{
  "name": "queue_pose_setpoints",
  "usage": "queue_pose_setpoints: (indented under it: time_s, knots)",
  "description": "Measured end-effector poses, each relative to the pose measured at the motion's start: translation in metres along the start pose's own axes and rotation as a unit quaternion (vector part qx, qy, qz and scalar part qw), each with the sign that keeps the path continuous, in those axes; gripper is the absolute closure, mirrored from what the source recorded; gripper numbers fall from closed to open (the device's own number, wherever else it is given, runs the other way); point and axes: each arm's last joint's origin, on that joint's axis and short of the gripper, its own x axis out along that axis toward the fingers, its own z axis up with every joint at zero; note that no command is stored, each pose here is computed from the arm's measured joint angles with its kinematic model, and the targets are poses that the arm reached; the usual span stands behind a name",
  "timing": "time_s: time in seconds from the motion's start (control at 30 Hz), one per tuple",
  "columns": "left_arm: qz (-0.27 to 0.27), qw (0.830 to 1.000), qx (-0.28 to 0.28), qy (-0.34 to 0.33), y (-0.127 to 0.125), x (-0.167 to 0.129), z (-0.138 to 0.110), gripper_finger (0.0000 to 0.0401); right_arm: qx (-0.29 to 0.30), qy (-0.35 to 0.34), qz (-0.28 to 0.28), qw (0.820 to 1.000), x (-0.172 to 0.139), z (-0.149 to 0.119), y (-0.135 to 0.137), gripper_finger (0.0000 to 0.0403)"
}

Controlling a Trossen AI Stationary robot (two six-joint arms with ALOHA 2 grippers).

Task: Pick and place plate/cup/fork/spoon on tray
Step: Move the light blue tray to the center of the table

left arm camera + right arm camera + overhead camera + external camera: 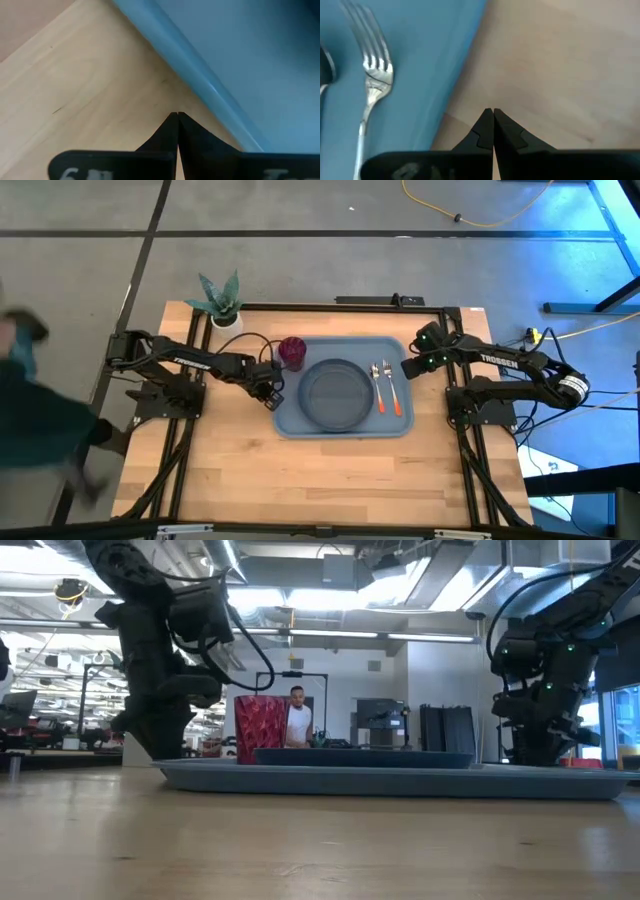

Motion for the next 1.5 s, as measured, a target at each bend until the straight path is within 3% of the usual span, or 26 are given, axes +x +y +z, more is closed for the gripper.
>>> queue_pose_setpoints:
  time_s: [0.27, 0.63, 1.2, 1.5]
  knots:
    - [-0.012, 1.0, -0.002, -0.009, 0.001, 0.003, -0.001, 0.0401, 0.012, -0.001, 0.025, 1.0, 0.004, -0.003, 0.002, 0.04]
    - [-0.009, 1.0, -0.002, -0.008, 0.001, 0.003, -0.001, 0.0401, -0.016, 0.011, 0.051, 0.998, 0.014, -0.005, 0.02, 0.04]
    - [0.002, 1.0, 0.003, -0.002, 0.003, 0.003, -0.003, 0.0401, -0.021, 0.012, 0.05, 0.998, 0.017, -0.012, 0.036, 0.04]
    - [0.007, 1.0, 0.022, 0.001, -0.009, 0.003, -0.017, 0.0401, -0.023, 0.015, 0.052, 0.998, 0.018, -0.015, 0.04, 0.04]
